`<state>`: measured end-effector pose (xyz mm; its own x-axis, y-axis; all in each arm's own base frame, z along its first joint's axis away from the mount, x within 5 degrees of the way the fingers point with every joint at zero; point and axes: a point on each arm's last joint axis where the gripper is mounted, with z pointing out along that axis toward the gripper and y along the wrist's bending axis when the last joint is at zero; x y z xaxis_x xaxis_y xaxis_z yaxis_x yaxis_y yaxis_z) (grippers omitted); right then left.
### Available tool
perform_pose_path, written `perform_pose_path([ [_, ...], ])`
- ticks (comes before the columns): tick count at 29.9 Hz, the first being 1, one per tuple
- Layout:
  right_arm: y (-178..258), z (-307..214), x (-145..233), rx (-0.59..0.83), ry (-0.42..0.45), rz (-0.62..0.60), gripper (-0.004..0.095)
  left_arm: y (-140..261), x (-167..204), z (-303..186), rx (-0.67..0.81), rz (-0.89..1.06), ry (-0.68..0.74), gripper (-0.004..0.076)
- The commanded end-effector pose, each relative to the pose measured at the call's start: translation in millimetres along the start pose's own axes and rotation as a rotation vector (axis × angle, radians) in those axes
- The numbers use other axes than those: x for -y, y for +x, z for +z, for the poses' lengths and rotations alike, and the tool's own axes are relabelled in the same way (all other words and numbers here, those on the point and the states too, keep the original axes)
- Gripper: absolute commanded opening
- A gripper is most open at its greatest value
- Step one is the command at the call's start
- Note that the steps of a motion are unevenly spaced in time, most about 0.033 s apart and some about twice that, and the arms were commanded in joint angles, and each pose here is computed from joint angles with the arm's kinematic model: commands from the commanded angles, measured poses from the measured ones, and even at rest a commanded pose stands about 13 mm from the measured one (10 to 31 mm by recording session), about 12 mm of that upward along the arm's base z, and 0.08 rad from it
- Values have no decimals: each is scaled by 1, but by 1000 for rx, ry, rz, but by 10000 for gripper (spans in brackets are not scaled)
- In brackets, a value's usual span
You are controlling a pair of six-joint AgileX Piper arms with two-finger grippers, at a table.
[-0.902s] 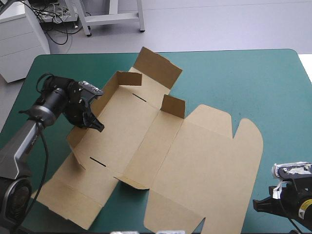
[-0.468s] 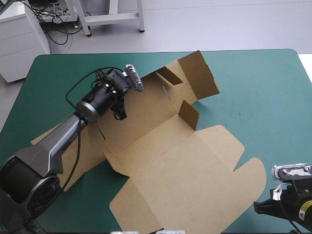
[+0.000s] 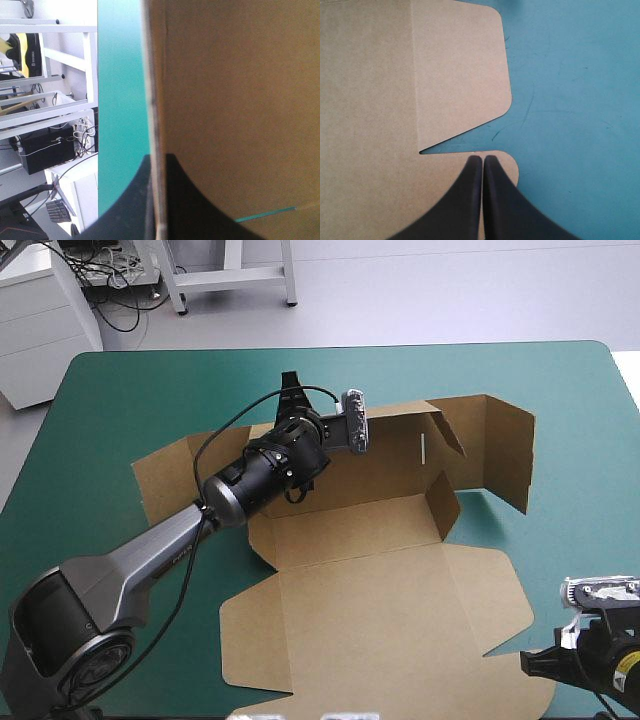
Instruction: Fold the box
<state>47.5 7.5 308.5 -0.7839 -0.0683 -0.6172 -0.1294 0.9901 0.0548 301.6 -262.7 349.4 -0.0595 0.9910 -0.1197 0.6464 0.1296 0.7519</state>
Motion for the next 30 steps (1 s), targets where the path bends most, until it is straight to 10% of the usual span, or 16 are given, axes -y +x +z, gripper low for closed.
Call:
perform_pose_path([
  [1, -7, -5, 1, 52, 8, -2, -8, -3, -19, -27, 80, -3, -97, -32],
  [30, -16, -11, 6, 132, 53, 64, -8, 0, 73, -47, 212, 263, -396, -32],
])
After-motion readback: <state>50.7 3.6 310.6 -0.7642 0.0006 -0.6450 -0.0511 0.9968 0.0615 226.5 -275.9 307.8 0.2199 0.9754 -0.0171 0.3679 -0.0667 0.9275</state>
